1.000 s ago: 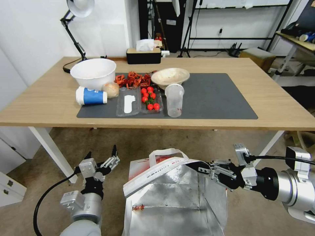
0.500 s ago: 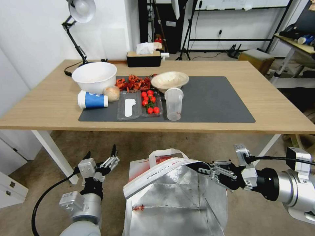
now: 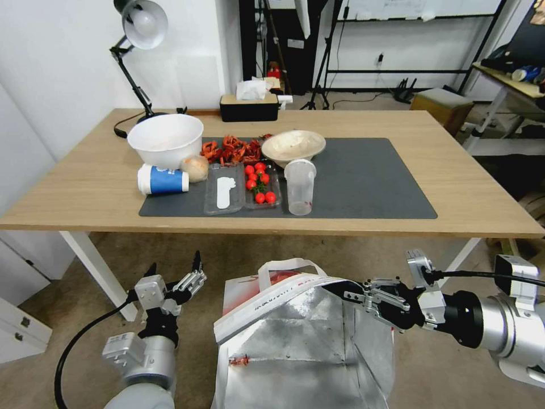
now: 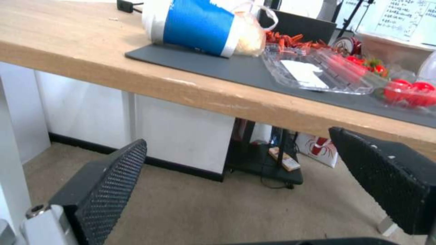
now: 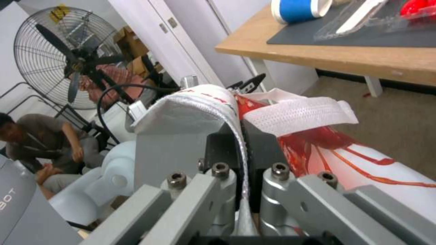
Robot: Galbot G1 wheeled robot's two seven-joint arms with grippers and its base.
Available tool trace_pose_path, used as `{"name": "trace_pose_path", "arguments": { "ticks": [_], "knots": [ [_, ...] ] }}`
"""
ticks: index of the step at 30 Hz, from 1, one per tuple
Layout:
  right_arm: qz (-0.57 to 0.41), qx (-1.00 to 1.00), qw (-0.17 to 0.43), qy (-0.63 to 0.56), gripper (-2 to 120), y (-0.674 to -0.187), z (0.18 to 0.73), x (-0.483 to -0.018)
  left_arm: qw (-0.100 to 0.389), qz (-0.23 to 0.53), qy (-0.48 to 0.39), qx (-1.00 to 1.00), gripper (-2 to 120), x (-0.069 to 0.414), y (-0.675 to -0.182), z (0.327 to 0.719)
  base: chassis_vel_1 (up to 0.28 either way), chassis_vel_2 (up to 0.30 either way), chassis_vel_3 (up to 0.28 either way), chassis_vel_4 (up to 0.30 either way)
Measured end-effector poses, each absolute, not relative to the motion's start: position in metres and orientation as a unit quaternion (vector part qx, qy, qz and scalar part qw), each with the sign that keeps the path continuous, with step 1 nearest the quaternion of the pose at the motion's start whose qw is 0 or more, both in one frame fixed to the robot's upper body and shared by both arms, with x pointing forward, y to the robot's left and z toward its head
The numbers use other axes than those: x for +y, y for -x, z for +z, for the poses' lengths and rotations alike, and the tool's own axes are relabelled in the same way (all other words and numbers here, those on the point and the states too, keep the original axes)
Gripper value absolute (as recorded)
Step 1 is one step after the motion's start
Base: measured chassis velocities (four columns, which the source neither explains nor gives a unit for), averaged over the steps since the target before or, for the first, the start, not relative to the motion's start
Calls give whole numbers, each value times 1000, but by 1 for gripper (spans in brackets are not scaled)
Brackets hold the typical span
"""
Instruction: Pick up the food delivery bag from the floor and place it on the table.
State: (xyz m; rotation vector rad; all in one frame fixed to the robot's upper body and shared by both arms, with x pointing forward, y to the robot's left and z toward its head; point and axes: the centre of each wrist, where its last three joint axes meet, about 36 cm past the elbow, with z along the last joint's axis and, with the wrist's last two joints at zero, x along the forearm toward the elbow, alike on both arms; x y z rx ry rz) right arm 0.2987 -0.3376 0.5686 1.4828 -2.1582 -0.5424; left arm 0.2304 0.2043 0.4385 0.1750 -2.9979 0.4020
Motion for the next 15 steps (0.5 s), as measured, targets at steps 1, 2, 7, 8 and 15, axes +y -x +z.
{"name": "trace_pose_path", "arguments": {
  "ticks": [1, 2, 7, 8, 15],
  "knots": [
    [-197, -785, 232, -539, 0, -299, 569, -338, 56, 132, -58, -988, 100, 204, -230, 439, 0, 0, 0, 0],
    [-198, -785, 232, -539, 0, -299, 568, -338, 56, 132, -58, -988, 100, 204, -230, 439, 0, 0, 0, 0],
    [-199, -785, 232, -539, 0, -299, 568, -338, 55, 132, -57, -988, 100, 204, -231, 439, 0, 0, 0, 0],
    [-199, -785, 232, -539, 0, -299, 568, -338, 55, 132, -57, -988, 100, 204, -231, 439, 0, 0, 0, 0],
    [-198, -784, 232, -540, 0, -299, 568, -338, 55, 132, -57, -988, 100, 204, -231, 438, 0, 0, 0, 0]
  ]
}}
